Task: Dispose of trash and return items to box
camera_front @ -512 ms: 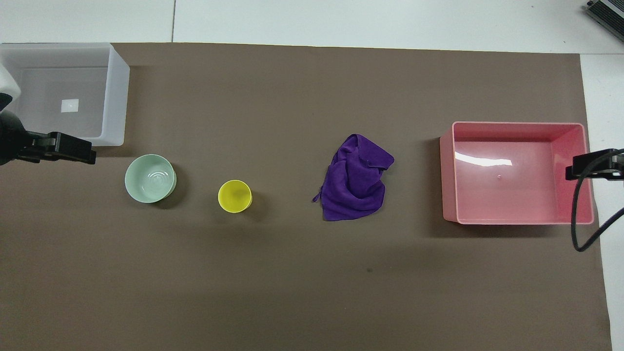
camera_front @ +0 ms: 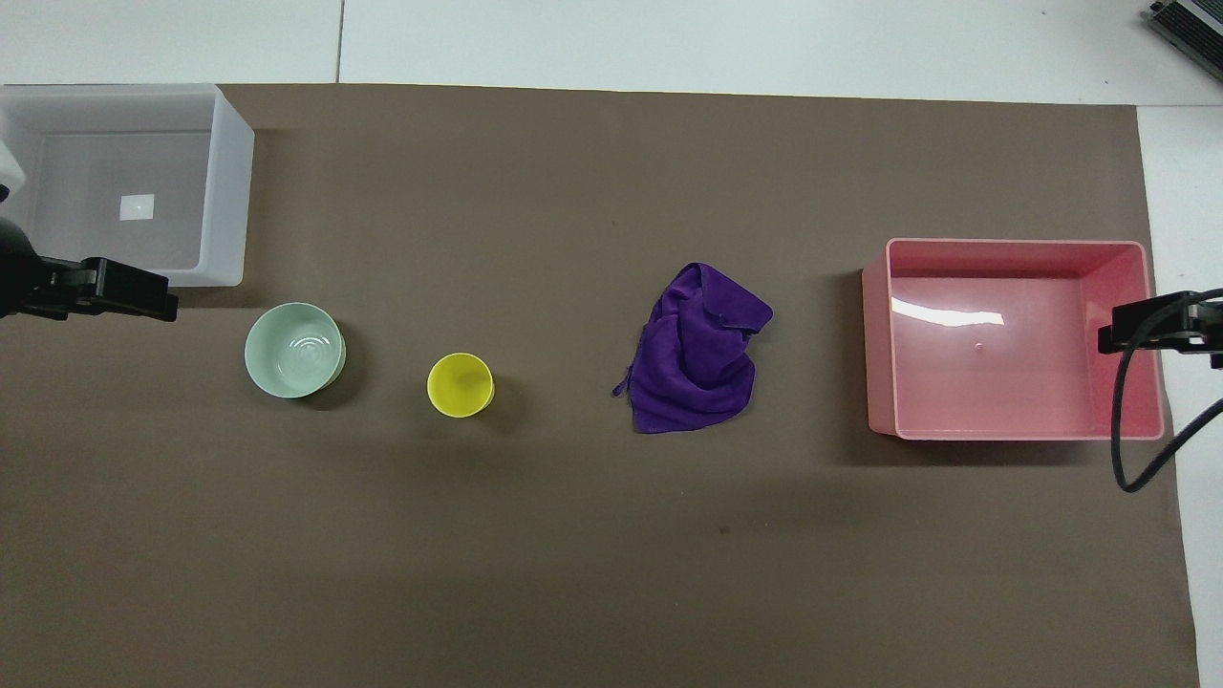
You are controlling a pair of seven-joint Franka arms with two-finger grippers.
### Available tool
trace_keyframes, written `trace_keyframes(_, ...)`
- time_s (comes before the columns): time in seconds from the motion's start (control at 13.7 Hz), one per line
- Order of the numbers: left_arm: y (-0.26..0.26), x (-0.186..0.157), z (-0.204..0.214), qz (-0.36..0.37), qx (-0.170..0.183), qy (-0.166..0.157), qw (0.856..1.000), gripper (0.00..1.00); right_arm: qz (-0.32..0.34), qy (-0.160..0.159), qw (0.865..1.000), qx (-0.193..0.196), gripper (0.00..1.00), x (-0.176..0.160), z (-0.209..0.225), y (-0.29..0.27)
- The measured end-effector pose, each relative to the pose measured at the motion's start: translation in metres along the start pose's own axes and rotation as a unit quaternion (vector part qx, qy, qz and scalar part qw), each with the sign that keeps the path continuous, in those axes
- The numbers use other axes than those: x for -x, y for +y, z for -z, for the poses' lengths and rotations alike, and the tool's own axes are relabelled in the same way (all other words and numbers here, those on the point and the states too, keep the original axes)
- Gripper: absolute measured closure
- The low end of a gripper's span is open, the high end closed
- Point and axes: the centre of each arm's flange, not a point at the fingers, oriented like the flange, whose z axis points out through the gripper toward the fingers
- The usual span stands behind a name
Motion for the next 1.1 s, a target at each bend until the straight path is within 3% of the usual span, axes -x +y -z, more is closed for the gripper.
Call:
trace_keyframes(0.8, 0.003, 0.000, -0.005, -0.003, -0.001, -0.003, 1.000, 0.00, 0.016, 0.011, 1.000, -0.001, 0.00, 0.000, 0.005, -0.016)
trace_keyframes(1.1, -0.013, 0.000, -0.050, -0.004, -0.015, 0.040, 0.999, 0.00, 0.018, 0.011, 1.000, -0.001, 0.00, 0.000, 0.005, -0.019)
